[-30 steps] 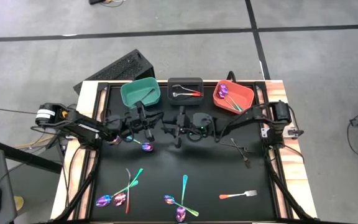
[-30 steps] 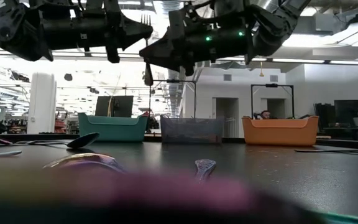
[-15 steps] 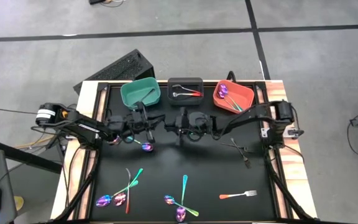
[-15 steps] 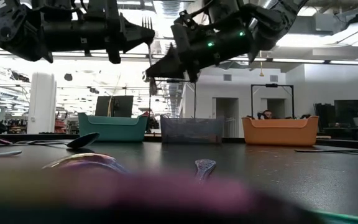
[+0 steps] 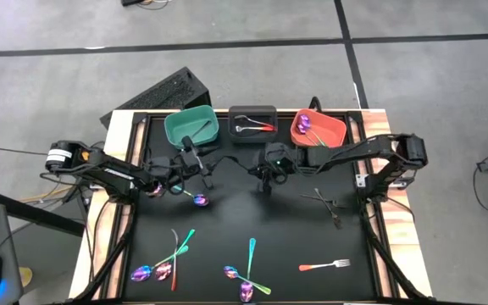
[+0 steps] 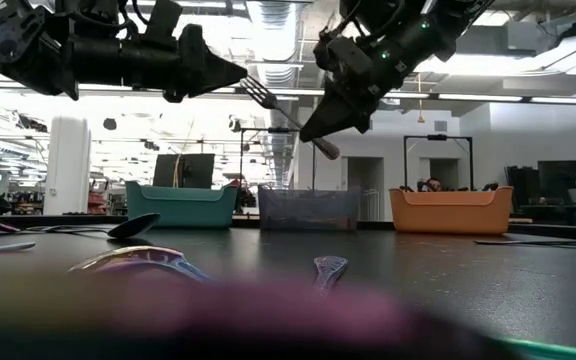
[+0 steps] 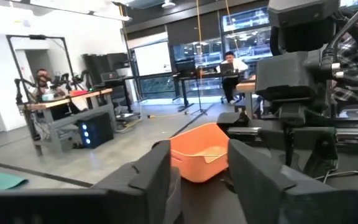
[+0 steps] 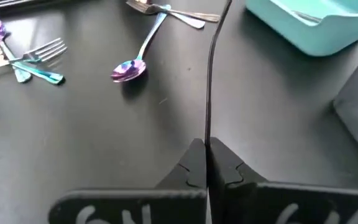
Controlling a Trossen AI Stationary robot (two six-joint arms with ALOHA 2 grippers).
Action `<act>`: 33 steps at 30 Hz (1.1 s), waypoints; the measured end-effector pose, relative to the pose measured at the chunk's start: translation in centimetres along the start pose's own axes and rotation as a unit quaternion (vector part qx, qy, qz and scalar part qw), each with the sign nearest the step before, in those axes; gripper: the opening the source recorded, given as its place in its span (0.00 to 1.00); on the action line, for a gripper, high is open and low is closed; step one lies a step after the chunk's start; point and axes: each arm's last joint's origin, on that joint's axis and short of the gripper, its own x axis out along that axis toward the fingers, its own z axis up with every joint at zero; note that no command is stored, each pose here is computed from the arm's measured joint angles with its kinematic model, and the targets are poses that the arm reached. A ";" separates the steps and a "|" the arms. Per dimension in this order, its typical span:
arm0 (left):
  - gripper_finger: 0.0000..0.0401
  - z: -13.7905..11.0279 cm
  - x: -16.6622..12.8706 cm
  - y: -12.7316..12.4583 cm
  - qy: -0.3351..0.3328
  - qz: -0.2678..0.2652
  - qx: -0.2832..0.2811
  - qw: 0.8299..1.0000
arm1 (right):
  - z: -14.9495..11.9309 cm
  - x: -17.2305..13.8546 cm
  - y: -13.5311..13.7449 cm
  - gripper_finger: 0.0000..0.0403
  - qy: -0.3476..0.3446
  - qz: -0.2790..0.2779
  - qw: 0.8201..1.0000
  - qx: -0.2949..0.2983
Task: Sort silverware by color (type)
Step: Put the black fork into the green bin
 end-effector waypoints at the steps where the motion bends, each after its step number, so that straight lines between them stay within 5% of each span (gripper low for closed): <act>1: 0.41 0.0 0.0 0.0 -0.001 -0.005 0.003 1.000 | -0.1 0.1 0.0 0.01 0.002 0.002 1.000 0.004; 9: 0.50 0.4 0.5 -2.3 0.015 -0.140 0.096 0.985 | -0.8 1.2 -0.8 0.01 0.034 0.054 0.997 0.047; 18: 0.49 2.6 3.2 -4.3 0.183 -0.195 0.237 0.934 | -1.0 1.6 -1.4 0.02 0.041 0.045 0.996 0.071; 25: 0.49 3.7 3.9 -4.3 0.160 -0.220 0.309 0.911 | -0.8 1.6 -0.9 0.02 0.037 0.050 0.996 0.065; 33: 0.49 2.0 4.5 -4.3 0.186 -0.247 0.355 0.882 | -0.3 1.6 -0.6 0.02 0.013 0.058 0.996 0.061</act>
